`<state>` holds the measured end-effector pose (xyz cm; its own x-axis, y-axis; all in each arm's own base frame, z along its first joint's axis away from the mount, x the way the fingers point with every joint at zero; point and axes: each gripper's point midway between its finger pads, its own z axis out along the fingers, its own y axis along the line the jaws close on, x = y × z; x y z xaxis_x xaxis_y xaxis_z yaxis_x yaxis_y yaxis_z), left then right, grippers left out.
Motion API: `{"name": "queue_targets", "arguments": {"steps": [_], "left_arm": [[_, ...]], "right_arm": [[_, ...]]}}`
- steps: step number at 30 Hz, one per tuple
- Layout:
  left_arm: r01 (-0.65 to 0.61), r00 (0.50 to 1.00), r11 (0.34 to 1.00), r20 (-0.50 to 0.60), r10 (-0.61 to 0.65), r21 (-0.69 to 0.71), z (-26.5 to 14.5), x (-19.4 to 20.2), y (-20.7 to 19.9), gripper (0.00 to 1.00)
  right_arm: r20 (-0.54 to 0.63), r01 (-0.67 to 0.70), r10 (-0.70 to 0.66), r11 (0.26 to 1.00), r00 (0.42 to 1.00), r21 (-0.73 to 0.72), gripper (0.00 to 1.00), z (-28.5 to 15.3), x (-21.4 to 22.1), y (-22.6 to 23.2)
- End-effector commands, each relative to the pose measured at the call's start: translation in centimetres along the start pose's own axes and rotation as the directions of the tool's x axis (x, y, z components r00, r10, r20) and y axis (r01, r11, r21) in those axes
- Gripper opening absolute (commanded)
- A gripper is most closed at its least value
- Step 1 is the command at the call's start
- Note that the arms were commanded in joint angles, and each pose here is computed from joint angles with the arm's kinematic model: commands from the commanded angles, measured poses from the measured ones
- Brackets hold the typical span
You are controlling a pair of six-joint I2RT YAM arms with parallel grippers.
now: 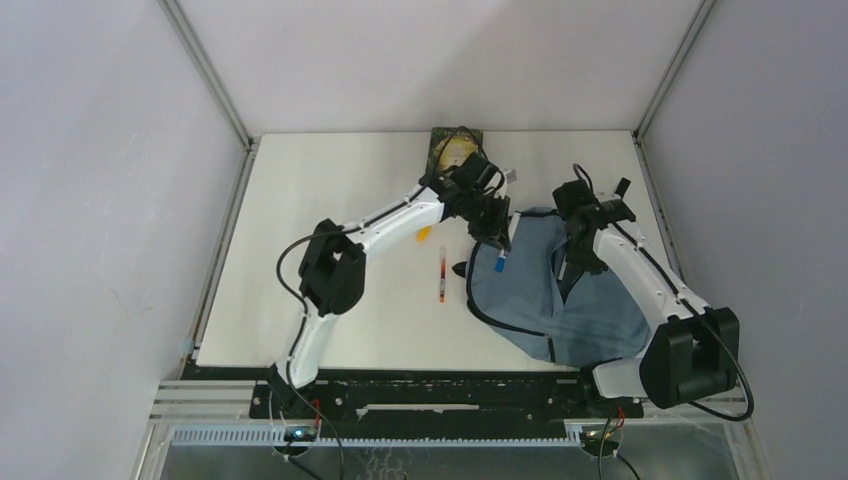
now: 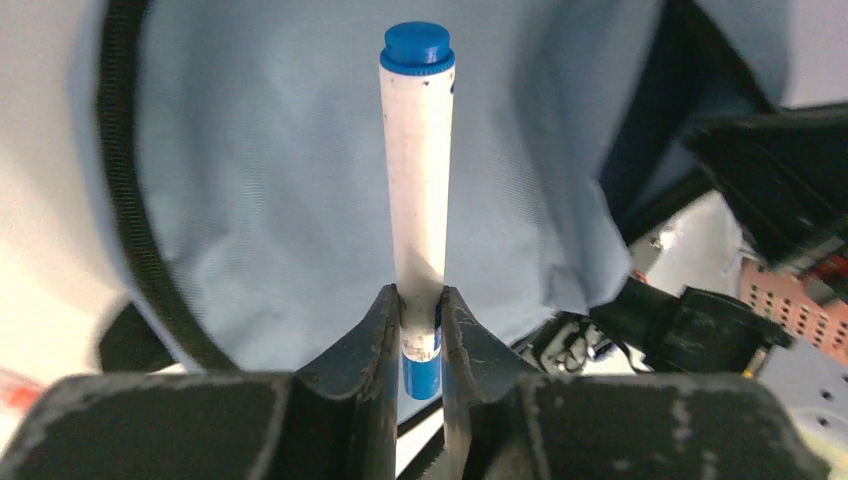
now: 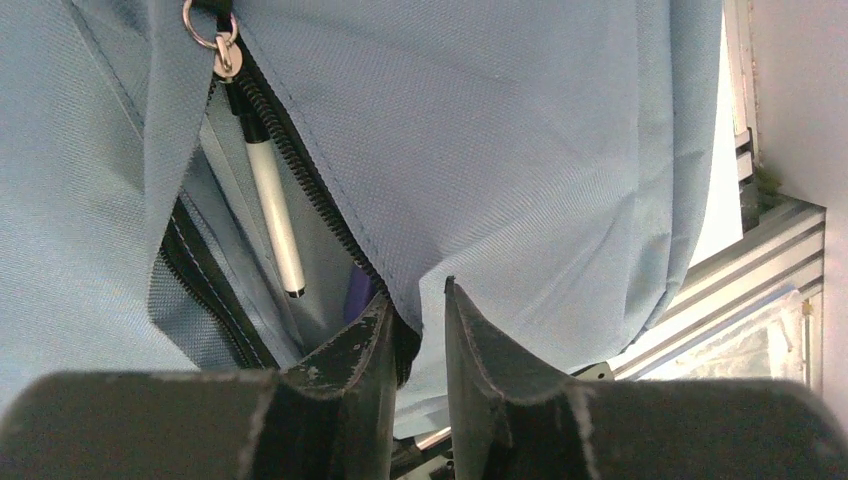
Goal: Pack the student bag
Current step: Adjust the student bag at the center of the board, then place the stationery in the student bag.
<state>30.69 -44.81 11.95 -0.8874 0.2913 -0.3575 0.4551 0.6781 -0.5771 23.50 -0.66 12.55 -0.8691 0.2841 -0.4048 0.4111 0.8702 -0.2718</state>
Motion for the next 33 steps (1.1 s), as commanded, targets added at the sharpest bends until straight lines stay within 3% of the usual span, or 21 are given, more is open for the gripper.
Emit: {"name": "queue_targets", "arguments": {"steps": [1, 7, 8, 10, 11, 17, 22, 33], "left_arm": [[-0.097, 0.994, 0.983, 0.06, 0.089, 0.157, -3.2, -0.8, -6.8, 0.0], [-0.081, 0.997, 0.953, 0.019, 0.079, 0.293, -3.0, 0.2, -10.8, 0.0], [-0.072, 0.997, 0.943, 0.003, 0.075, 0.323, -2.9, 0.5, -11.4, 0.0], [-0.049, 0.998, 0.93, -0.029, 0.064, 0.363, -2.6, 1.0, -12.2, 0.0], [-0.048, 0.997, 0.923, -0.044, 0.07, 0.382, -2.6, 1.3, -12.7, 0.0], [0.006, 0.985, 0.883, -0.155, 0.076, 0.47, -2.9, 3.7, -14.8, 0.0], [0.136, 0.961, 0.871, -0.277, 0.0, 0.472, -1.0, 4.7, -14.5, 0.0], [0.285, 0.949, 0.812, -0.267, -0.166, 0.51, 2.3, 1.5, -16.2, 0.0]], "right_arm": [[0.079, -0.055, 0.055, 0.998, 0.995, -0.009, 0.3, -1.0, -1.4, -1.0], [0.095, -0.066, 0.066, 0.998, 0.993, -0.003, 0.29, -1.4, -1.4, -1.7], [0.098, -0.064, 0.064, 0.998, 0.993, -0.005, 0.26, -1.5, -1.5, -1.7], [0.105, -0.06, 0.06, 0.998, 0.993, -0.006, 0.03, -1.6, -1.5, -1.8], [0.109, -0.06, 0.061, 0.998, 0.992, -0.008, 0.0, -1.7, -1.6, -1.8], [0.11, -0.062, 0.066, 0.997, 0.992, -0.035, 0.0, -1.7, -1.8, -1.5], [0.106, -0.061, 0.067, 0.997, 0.992, -0.057, 0.0, -1.6, -1.9, -1.0], [0.108, -0.05, 0.064, 0.991, 0.992, -0.125, 0.0, -2.2, -1.8, -0.1]]}}
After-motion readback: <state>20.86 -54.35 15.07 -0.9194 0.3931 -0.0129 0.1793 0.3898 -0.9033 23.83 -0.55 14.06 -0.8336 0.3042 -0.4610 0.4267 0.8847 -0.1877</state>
